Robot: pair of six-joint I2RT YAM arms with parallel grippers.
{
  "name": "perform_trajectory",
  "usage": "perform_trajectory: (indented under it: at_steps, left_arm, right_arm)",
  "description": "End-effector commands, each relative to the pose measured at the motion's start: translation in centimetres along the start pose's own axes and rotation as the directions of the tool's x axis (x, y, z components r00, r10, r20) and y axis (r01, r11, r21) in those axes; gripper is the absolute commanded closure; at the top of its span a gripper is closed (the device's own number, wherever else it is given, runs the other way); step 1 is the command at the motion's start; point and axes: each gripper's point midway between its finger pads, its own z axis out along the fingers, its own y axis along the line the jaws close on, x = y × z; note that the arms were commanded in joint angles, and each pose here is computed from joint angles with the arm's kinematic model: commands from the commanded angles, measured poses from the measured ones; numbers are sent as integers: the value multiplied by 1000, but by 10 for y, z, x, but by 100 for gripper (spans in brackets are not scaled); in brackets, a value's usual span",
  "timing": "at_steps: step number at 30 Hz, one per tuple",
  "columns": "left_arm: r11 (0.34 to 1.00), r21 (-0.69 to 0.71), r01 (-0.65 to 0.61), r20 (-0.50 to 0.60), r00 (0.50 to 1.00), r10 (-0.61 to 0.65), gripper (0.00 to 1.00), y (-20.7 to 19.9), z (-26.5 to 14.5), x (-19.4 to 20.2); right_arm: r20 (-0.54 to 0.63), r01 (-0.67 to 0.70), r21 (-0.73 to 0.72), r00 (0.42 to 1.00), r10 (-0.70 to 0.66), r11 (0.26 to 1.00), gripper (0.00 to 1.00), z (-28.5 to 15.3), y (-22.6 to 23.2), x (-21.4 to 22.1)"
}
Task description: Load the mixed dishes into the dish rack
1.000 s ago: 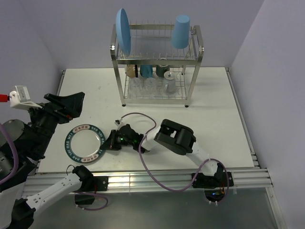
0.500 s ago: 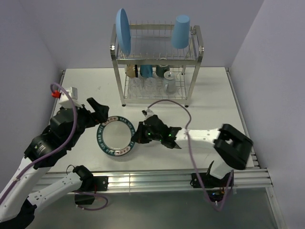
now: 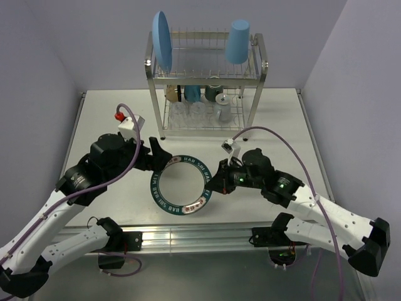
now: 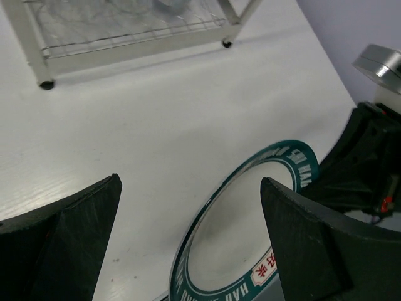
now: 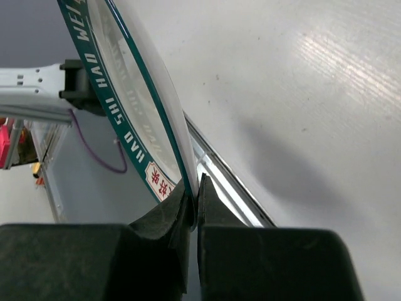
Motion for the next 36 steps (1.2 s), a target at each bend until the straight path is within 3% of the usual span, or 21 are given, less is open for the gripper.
perform_trajectory:
  at_steps: [1, 9, 16, 19, 20, 21, 22, 25, 27, 28, 29, 32, 36]
  left_arm:
    - [966, 235, -105, 34, 994, 99, 1, -39, -15, -7]
    - [815, 575, -75, -101, 982, 161, 4, -87, -35, 40]
    - [809, 588, 5, -202, 969, 141, 5, -86, -25, 63]
    - [783, 621, 36, -228, 964, 137, 22, -93, -22, 67]
    - [775, 630, 41, -230, 964, 136, 46, -95, -22, 67]
    - [755, 654, 52, -234, 962, 137, 62, -100, -26, 65]
    - [739, 673, 45, -216, 967, 137, 99, -106, -27, 58]
    - [724, 690, 24, -167, 978, 127, 100, -117, -32, 34]
    - [756, 655, -5, -119, 987, 110, 100, -117, -30, 14]
    - [802, 596, -43, -47, 995, 89, 100, -115, -25, -13]
    - [839, 542, -51, -34, 996, 83, 100, -109, -21, -22]
    - [924, 369, -98, 155, 987, 43, 100, -96, -19, -89]
    - [978, 167, -128, 368, 928, 59, 100, -84, -29, -174]
  right_arm:
    - [-42, 29, -101, 999, -33, 994, 100, -22, 15, 7]
    - [-9, 45, -177, 999, -48, 983, 100, -46, 32, -4]
    - [35, 71, -227, 997, -65, 971, 100, -64, 55, -20]
    - [66, 91, -228, 995, -78, 969, 100, -72, 62, -28]
    - [72, 98, -222, 994, -84, 970, 100, -73, 62, -30]
    - [91, 107, -211, 992, -89, 972, 100, -75, 63, -35]
    - [101, 112, -202, 991, -93, 973, 100, -77, 63, -37]
    - [141, 122, -162, 985, -99, 979, 100, -79, 61, -49]
    - [189, 114, -91, 977, -95, 989, 79, -80, 53, -62]
    - [208, 107, -57, 974, -93, 993, 64, -82, 48, -66]
    - [230, 90, -14, 970, -85, 996, 37, -83, 42, -71]
    - [327, 31, 115, 942, -67, 993, 1, -98, 23, -88]
    - [469, -88, 285, 881, -58, 954, 0, -133, -7, -101]
